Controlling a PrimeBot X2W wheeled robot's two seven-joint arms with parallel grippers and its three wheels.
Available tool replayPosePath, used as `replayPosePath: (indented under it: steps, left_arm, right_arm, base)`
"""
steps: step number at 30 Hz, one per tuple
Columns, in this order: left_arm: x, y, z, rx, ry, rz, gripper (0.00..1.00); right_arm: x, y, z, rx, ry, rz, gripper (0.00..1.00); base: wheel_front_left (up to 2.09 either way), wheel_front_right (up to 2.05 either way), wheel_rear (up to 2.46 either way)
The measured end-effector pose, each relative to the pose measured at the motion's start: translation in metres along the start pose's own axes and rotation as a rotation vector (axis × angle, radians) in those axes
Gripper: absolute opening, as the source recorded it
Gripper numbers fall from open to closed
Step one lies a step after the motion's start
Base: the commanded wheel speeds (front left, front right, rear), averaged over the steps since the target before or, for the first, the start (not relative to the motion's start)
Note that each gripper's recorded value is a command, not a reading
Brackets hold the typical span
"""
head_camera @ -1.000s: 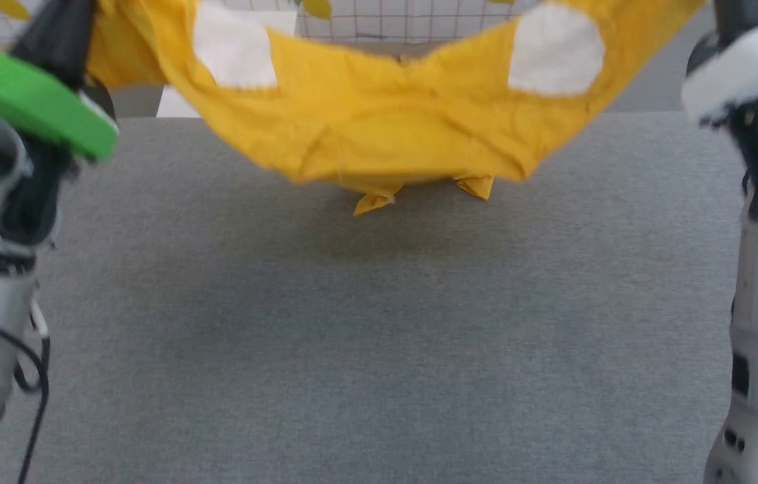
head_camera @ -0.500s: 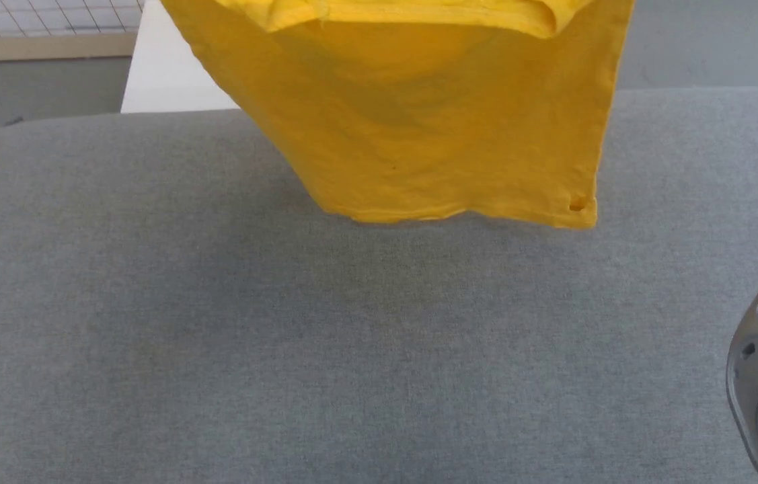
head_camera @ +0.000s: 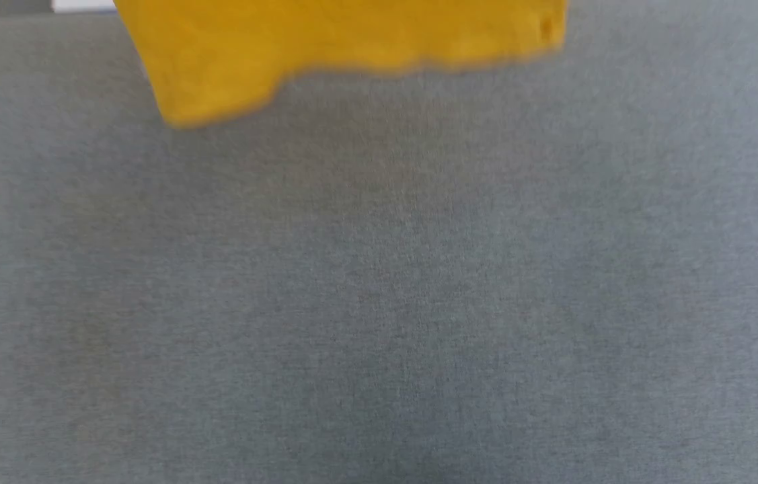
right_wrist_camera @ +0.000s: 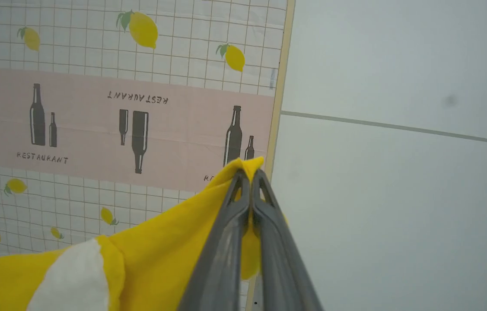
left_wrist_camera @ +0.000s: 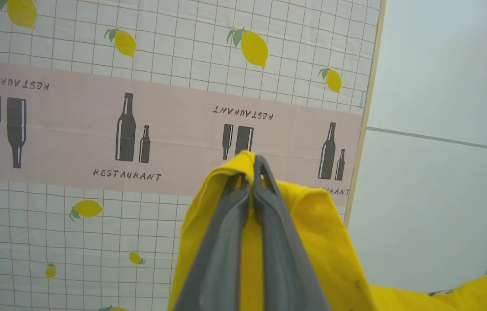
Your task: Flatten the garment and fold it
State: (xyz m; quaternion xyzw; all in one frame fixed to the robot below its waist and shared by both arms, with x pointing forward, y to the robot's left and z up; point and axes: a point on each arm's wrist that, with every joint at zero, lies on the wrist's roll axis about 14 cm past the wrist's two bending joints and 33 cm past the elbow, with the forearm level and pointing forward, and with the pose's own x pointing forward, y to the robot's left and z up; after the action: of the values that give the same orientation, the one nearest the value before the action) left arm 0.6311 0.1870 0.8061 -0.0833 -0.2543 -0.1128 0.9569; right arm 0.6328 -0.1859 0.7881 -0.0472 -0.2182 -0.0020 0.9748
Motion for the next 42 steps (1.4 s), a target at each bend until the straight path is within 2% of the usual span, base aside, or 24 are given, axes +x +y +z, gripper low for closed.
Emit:
replayPosePath:
  steps: [4, 9, 16, 21, 24, 30, 37, 42]
  left_arm:
    - [0.011, 0.016, -0.023, 0.002, -0.043, 0.029, 0.0]
    - [0.02, 0.029, -0.052, -0.025, -0.037, 0.05, 0.0]
    - [0.009, 0.048, -0.108, -0.027, 0.078, 0.049, 0.0]
    - [-0.014, 0.071, -0.131, -0.085, 0.184, 0.09, 0.0]
    - [-0.027, 0.074, -0.134, -0.129, 0.244, 0.095, 0.0]
    - [-0.064, 0.061, -0.134, -0.166, 0.388, 0.01, 0.0]
    - [-0.11, 0.066, -0.109, -0.277, 0.453, 0.006, 0.0]
    - [-0.162, 0.055, -0.11, -0.287, 0.587, -0.027, 0.0]
  right_arm:
    - [0.013, 0.005, -0.025, -0.063, -0.006, 0.011, 0.0]
    - [0.02, 0.009, -0.066, -0.104, 0.056, 0.019, 0.0]
    - [0.021, 0.023, -0.122, -0.111, 0.145, 0.044, 0.0]
    - [0.013, 0.042, -0.152, -0.103, 0.216, 0.085, 0.0]
    - [0.003, 0.05, -0.16, -0.116, 0.26, 0.111, 0.0]
    - [-0.023, 0.063, -0.171, -0.074, 0.357, 0.148, 0.0]
    - [-0.053, 0.059, -0.147, 0.008, 0.381, 0.15, 0.0]
    - [-0.095, 0.043, -0.136, 0.033, 0.457, 0.156, 0.0]
  base:
    - [0.0, 0.0, 0.0]
    - [0.0, 0.0, 0.0]
    - [0.0, 0.0, 0.0]
    - [0.0, 0.0, 0.0]
    - [0.0, 0.0, 0.0]
    - [0.0, 0.0, 0.0]
    - [0.0, 0.0, 0.0]
    - [0.0, 0.0, 0.0]
